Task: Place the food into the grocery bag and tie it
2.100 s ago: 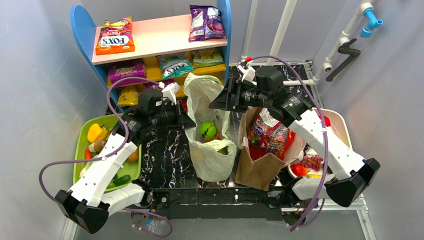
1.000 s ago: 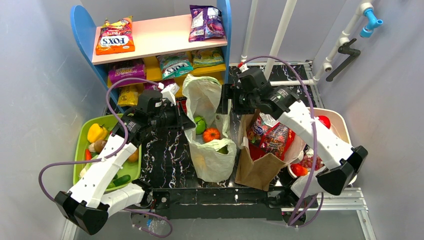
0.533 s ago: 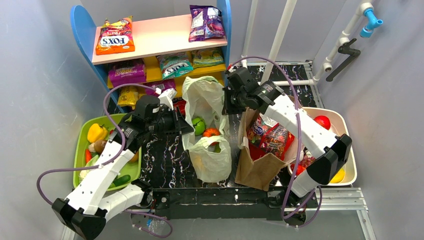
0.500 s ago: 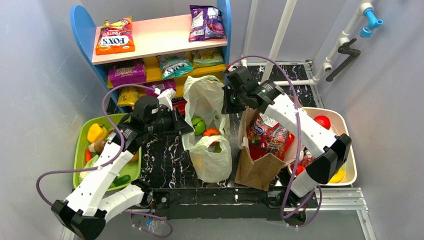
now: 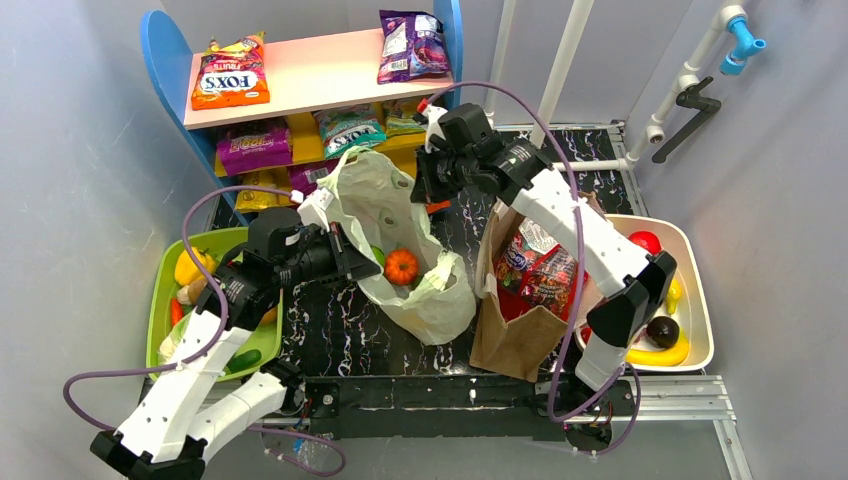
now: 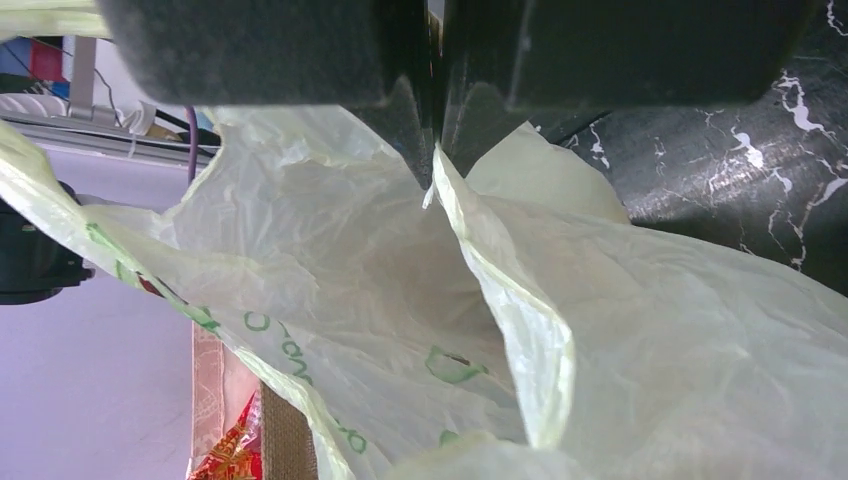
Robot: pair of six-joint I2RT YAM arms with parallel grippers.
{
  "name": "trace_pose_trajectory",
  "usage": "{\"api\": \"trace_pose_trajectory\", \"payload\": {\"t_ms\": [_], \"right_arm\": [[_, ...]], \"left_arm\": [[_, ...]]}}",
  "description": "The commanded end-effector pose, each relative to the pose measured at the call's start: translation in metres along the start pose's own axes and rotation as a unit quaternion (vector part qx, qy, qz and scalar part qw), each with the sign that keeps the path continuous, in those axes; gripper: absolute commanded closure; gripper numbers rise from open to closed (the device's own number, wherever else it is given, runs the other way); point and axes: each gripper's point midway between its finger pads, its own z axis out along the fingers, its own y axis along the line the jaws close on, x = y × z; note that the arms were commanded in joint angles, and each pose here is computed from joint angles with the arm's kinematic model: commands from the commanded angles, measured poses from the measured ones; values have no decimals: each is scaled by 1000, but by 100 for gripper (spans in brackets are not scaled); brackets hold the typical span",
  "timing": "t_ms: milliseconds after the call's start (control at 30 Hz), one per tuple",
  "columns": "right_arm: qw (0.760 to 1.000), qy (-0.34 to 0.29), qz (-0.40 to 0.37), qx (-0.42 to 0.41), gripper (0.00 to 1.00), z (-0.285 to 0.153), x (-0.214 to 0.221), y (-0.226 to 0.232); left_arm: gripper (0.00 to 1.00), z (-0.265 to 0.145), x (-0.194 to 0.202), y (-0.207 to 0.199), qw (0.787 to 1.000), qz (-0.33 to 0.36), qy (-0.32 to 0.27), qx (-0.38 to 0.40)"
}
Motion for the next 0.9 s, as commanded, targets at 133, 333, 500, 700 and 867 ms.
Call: {"api": "trace_pose_trajectory", "payload": {"t_ms": [133,333,500,700,867], "right_arm": [[984,-38,-105,-142,99,15,-38,51],[980,-26,-132,-149,99,24,-41,51],[973,-18,-148,-175,99,21,-33,56],[969,-13,-156,-192,99,21,-29,61],[969,-10,-155,-190,99,21,-28,59]], "left_arm": [[100,-15,8,-17,998,-49,5,28],[80,-35,7,-15,1000,0,-6,7],[43,-75,-5,18,987,85,-21,-133],[31,-107,-46,20,962,167,-74,-204],[21,-129,-81,21,932,221,-113,-264]]}}
